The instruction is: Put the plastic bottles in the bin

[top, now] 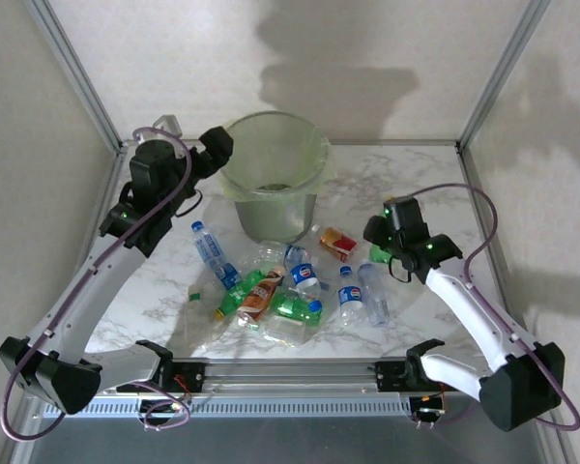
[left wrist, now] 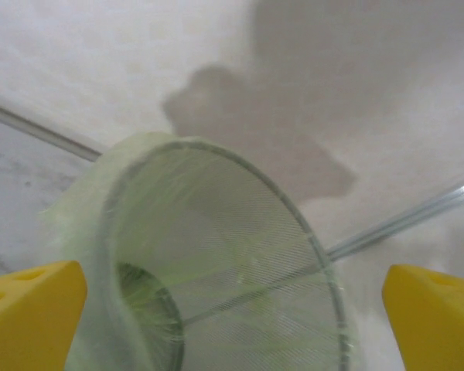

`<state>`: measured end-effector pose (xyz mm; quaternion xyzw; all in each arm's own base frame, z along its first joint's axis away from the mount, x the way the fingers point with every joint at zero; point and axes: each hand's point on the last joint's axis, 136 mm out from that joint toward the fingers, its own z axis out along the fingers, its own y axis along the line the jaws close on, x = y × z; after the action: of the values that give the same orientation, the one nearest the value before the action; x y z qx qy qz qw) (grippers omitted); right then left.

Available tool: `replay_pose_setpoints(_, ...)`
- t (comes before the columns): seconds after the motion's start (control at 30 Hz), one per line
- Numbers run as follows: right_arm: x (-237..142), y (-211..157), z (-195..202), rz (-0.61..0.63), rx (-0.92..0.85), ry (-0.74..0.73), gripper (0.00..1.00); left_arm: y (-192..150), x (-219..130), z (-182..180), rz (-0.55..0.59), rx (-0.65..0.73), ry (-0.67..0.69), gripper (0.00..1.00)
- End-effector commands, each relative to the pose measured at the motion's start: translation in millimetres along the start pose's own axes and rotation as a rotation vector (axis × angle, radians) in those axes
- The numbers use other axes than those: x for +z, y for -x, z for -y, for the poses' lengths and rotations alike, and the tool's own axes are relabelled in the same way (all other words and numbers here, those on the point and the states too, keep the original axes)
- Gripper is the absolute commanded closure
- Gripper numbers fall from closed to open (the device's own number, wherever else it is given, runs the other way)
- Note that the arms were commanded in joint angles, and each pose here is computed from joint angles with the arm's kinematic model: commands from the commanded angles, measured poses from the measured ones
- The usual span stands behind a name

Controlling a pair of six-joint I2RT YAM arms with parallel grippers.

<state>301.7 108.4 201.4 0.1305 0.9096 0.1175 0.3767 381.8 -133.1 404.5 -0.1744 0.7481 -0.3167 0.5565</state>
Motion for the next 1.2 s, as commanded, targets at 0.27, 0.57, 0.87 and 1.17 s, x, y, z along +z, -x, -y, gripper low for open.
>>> replay_pose_setpoints(0.27,-78.0,18.3,-154.3,0.154,-0.288,0.533,0.37,-75.4,13.4,94.3,-0.417,0.057,-0.412,0.14)
replay_pose_setpoints(0.57,-93.7,1.3,-190.3,0.131,-0.378,0.621,0.37,-117.1,2.2,125.8,-0.551,0.133,-0.524,0.13)
replay_pose_setpoints(0.87,-98.2,-1.9,-202.0,0.130,-0.392,0.647,0.36,-142.0,4.5,121.7,-0.624,0.164,-0.508,0.27)
replay_pose_setpoints(1.17,-99.5,-4.7,-207.9,0.131,-0.405,0.649,0.36,-150.2,6.0,119.6,-0.648,0.168,-0.501,0.40)
